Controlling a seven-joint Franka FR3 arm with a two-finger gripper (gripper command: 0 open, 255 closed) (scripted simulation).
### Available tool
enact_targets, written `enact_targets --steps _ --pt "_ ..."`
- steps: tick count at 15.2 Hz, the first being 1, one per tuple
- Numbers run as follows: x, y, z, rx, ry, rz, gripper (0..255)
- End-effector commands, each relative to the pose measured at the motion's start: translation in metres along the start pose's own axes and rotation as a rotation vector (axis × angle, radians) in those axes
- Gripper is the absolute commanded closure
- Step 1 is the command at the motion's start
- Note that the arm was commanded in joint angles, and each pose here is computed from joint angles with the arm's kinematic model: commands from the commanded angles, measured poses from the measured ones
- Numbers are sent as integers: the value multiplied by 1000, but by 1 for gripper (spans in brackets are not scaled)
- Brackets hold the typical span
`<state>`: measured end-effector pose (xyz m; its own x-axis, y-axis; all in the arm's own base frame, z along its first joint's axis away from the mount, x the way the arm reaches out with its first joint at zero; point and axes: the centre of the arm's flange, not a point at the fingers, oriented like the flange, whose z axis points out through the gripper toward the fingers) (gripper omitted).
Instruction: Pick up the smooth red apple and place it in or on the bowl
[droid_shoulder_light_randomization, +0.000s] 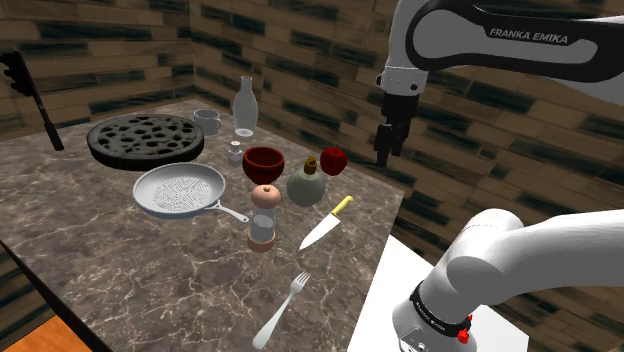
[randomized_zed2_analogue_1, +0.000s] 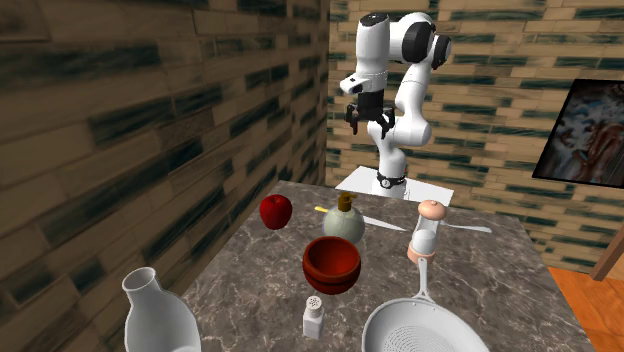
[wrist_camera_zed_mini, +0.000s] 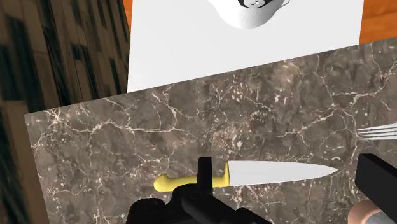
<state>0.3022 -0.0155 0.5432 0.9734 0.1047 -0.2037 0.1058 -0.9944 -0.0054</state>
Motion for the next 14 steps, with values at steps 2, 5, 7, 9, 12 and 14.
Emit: enact_targets --steps 2,5,7,9,12,14 --pt "7 8 4 -1 12 -3 0" --pt "30 33 15 -5 49 -13 0" --pt "46 49 22 -8 73 -19 0" --pt "61 66 29 -10 98 -25 0" --pt "85 90 38 -14 135 -35 0" --pt "102 106 43 -16 159 -41 0"
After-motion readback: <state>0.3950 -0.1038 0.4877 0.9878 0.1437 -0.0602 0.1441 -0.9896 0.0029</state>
